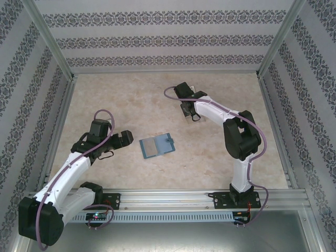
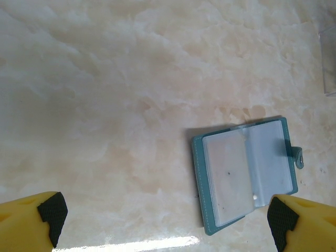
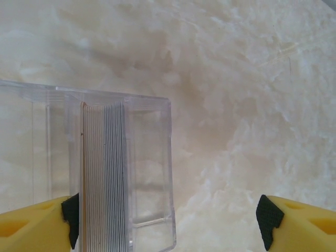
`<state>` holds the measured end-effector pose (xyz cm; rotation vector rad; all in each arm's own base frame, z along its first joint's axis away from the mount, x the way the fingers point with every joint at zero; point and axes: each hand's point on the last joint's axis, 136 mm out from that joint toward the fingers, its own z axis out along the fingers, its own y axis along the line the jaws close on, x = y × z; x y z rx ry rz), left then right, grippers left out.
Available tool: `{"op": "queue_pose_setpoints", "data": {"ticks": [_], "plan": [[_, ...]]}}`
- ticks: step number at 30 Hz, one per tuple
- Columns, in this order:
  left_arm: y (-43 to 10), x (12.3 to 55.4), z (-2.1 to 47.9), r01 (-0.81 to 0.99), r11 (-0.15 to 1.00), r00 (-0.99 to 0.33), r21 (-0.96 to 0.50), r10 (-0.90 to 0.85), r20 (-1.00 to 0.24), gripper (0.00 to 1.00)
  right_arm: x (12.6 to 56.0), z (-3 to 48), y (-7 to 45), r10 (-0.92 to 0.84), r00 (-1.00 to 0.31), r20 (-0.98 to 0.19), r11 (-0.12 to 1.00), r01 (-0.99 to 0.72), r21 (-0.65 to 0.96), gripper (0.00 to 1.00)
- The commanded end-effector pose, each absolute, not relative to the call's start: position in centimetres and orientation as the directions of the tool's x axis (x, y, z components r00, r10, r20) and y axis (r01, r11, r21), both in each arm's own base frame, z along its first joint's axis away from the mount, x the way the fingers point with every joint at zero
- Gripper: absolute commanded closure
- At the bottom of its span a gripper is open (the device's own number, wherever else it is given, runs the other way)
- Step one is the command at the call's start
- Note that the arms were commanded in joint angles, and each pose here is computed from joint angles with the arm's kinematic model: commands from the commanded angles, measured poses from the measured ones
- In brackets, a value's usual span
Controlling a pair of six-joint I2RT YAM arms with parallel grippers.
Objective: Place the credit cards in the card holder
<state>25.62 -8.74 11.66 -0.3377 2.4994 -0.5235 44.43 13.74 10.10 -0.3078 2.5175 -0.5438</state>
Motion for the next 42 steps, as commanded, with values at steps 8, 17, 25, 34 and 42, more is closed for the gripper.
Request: {"op": "queue_pose_setpoints", "data": {"ticks": [8,17,25,34,42], "plan": [[-8.7,25.4,11.6,-0.117,0.9,-0.816,-0.419,-0.327,-0.476,0.01,44.3,10.4,13.8,-0.354,-0.82,-0.45,0.881,-0.132,-0.453,0.55],[-9.0,25.7,11.5,-0.107,0.901,-0.821,-0.421,-0.319,-0.473,0.0,43.8,10.2,14.4,-0.354,-0.825,-0.441,0.893,-0.159,-0.42,0.84],[-8.8,25.9,11.8,-0.108,0.906,-0.823,-0.41,-0.313,-0.475,0.0,43.5,10.1,14.5,-0.349,-0.825,-0.445,0.899,-0.161,-0.407,0.8],[-9.0,25.7,11.5,-0.117,0.897,-0.824,-0.427,-0.327,-0.462,0.0,43.9,9.3,13.8,-0.37,-0.83,-0.417,0.87,-0.152,-0.469,0.58],[-9.1,25.6,11.3,-0.118,0.888,-0.819,-0.444,-0.34,-0.463,0.0,44.1,8.7,13.2,-0.383,-0.835,-0.395,0.841,-0.14,-0.522,0.55]]}}
